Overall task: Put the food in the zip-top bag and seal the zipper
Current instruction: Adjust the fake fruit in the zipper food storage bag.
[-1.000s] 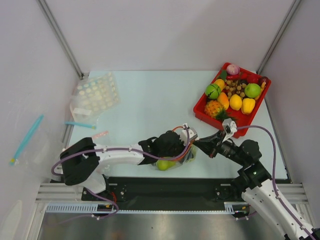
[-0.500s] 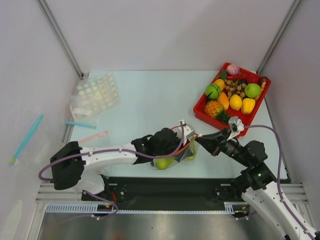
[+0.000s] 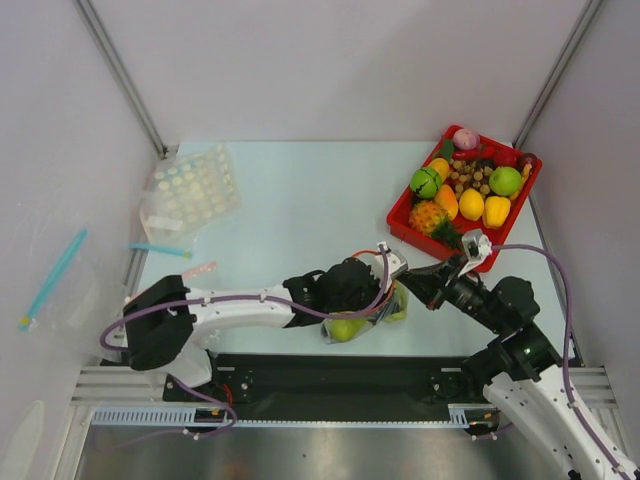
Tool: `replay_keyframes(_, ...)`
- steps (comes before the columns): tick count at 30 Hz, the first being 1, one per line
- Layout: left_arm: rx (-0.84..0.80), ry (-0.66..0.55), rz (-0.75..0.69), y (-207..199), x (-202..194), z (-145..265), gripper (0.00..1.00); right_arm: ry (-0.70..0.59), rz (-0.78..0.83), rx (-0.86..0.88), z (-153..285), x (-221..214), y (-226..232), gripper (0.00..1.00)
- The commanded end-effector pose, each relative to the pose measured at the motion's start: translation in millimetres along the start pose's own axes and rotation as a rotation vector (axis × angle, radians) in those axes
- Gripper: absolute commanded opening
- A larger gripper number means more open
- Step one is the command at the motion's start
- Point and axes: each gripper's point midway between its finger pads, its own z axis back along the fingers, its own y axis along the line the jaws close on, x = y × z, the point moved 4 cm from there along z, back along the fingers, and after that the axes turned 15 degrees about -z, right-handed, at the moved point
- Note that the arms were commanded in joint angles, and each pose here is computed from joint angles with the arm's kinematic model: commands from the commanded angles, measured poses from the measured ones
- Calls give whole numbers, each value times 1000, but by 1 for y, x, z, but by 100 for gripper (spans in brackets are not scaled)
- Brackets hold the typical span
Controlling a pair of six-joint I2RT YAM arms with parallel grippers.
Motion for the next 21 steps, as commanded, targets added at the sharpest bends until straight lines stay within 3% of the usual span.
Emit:
replay_keyframes(1, -13, 247, -4, -9, -71, 15, 17, -303, 135, 218, 13, 64, 59, 0)
replay_keyframes(3, 4, 202, -10, -8, -56, 27, 22, -299, 133, 210, 10, 61, 54, 0)
replay_keyframes(7, 20, 188, -12, -7, -42, 43, 24, -276, 122, 222, 6, 55, 51, 0)
replay_keyframes(13, 22, 194, -23, -6, -43, 50, 50, -215, 132, 259, -1, 47, 51, 0)
replay_keyframes(14, 23, 193, -28, -6, -42, 51, 50, -205, 133, 266, -1, 46, 52, 0)
replay_keyframes(15, 22, 188, -36, -6, -41, 52, 44, -199, 140, 275, -2, 45, 53, 0)
replay_keyframes(17, 30, 174, -41, -4, -36, 54, 23, -166, 148, 303, -3, 40, 55, 0)
replay_keyframes(21, 26, 162, -47, -2, -27, 59, 30, -154, 166, 324, -2, 38, 56, 0)
